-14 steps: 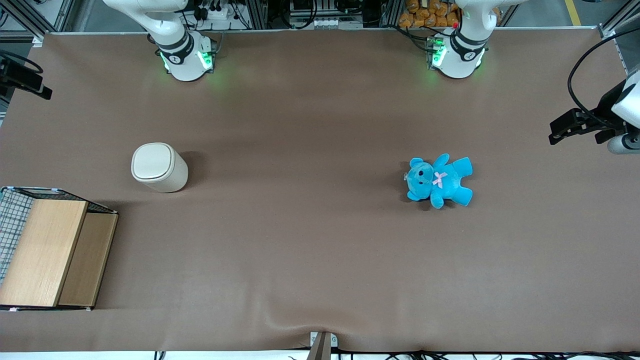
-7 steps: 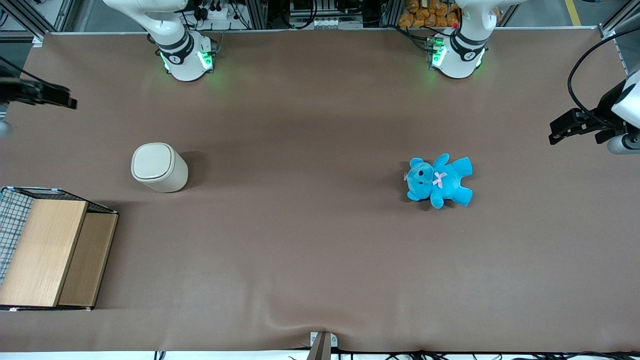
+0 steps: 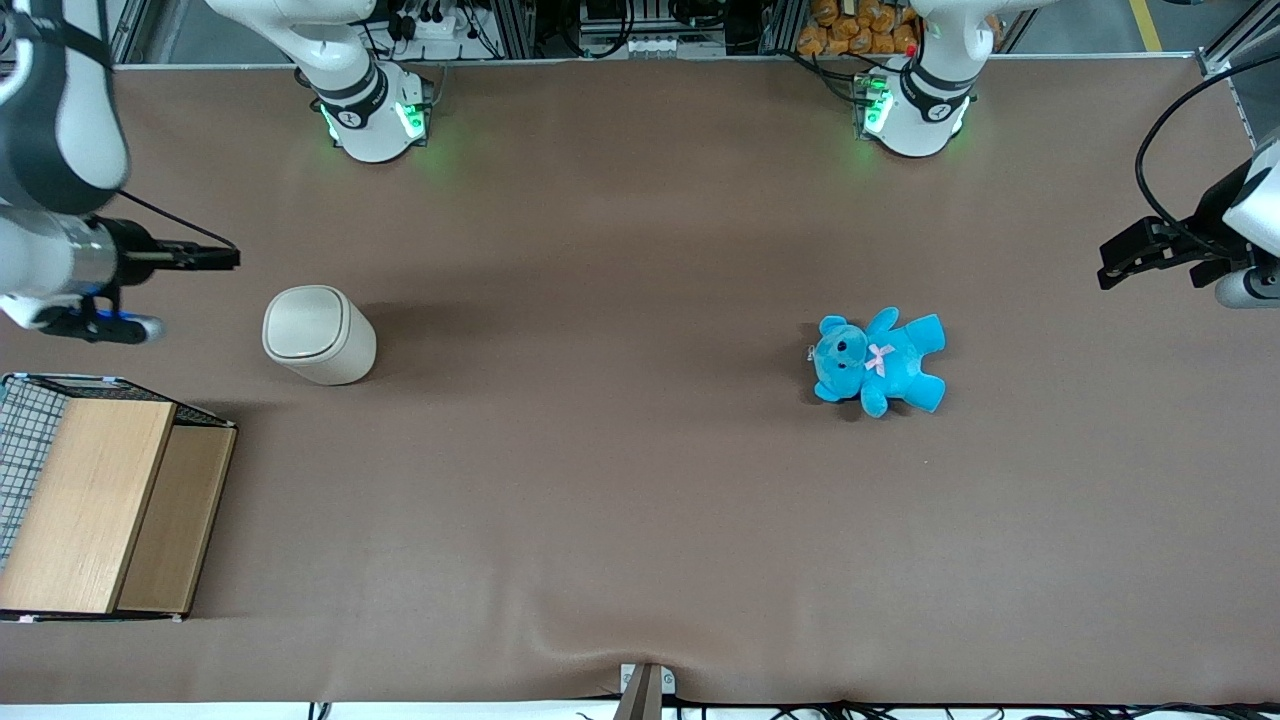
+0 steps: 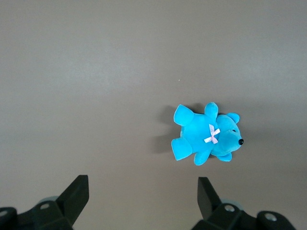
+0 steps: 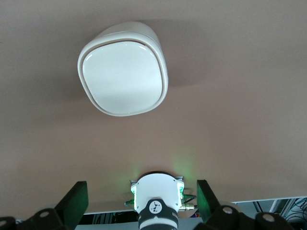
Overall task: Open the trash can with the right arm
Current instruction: 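Lower the right gripper to the lid edge of the white trash can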
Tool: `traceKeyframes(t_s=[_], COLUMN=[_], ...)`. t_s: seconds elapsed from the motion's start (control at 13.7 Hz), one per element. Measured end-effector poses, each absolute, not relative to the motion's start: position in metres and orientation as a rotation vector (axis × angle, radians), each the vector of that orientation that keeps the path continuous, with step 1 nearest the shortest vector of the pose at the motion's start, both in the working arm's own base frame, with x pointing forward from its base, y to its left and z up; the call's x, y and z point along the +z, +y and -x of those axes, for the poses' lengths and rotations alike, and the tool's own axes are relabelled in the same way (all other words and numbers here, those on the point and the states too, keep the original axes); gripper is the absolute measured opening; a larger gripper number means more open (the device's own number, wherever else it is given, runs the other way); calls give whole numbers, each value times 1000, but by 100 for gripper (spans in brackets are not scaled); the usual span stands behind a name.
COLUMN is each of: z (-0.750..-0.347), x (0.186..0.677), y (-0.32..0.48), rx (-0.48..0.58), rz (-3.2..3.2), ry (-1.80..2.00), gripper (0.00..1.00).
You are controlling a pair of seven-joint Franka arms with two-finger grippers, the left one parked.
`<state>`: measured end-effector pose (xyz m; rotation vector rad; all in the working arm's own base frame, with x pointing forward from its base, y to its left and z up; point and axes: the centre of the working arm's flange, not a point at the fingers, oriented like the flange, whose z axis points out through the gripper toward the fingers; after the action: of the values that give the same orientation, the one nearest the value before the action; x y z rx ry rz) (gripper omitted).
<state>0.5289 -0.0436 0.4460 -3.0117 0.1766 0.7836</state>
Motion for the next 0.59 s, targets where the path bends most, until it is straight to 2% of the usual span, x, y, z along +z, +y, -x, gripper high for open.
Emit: traceKeyframes(t_s=[0.07, 0.15, 0.29, 0.59], z=[-530, -532, -539, -549], x=[433, 421, 392, 341], y=[-41, -39, -38, -40], rx=[801, 814, 841, 895], rz=[3009, 3007, 3002, 2979], ry=[168, 163, 161, 93], gripper=[93, 78, 54, 11])
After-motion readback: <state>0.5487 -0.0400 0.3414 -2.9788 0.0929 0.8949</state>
